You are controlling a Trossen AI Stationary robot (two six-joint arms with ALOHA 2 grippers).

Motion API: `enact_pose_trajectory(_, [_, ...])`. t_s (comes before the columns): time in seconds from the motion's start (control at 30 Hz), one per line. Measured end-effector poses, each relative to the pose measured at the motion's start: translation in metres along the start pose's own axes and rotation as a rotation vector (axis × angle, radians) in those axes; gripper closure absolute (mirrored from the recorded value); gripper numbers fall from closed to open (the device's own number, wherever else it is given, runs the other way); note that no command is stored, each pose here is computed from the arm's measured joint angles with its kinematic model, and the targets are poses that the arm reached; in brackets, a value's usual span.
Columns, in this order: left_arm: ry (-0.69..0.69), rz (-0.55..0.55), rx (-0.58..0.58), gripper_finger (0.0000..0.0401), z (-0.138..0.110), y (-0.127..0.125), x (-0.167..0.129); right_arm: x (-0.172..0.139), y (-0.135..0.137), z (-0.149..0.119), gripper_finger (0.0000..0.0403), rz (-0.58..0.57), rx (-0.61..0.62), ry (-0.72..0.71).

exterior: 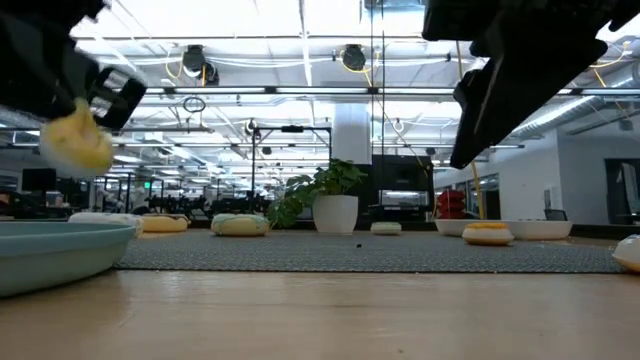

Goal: Pick & Place donuts
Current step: Put the small yellow donut on the blue plate

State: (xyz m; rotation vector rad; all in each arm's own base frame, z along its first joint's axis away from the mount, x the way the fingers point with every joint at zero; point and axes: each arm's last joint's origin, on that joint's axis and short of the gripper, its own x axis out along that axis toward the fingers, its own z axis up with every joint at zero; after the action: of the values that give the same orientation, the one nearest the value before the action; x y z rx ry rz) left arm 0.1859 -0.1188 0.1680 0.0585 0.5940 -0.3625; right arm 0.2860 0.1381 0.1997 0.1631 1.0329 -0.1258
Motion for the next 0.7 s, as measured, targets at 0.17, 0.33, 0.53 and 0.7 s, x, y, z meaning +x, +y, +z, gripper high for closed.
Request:
enact_pose_trajectory(0.17, [0.008, 0.018, -0.067, 0.038, -0.021, 0.002, -0.001, 0.0, 0.002, 0.002, 0.011, 0.015, -0.015, -0.023])
enact_pose_trajectory(0.33, [0.034, -0.014, -0.09, 0.0394, -0.025, 0.001, 0.0, 0.0, 0.002, 0.004, 0.011, 0.021, -0.023, -0.035])
enact_pose_trajectory(0.53, [0.056, -0.063, -0.127, 0.0364, -0.027, -0.001, 0.0, 0.0, 0.003, 0.004, 0.011, 0.026, -0.036, -0.043])
enact_pose_trajectory(0.7, [0.074, -0.022, -0.159, 0.0334, -0.029, 0.0, 0.001, 0.0, 0.003, 0.005, 0.011, 0.03, -0.035, -0.048])
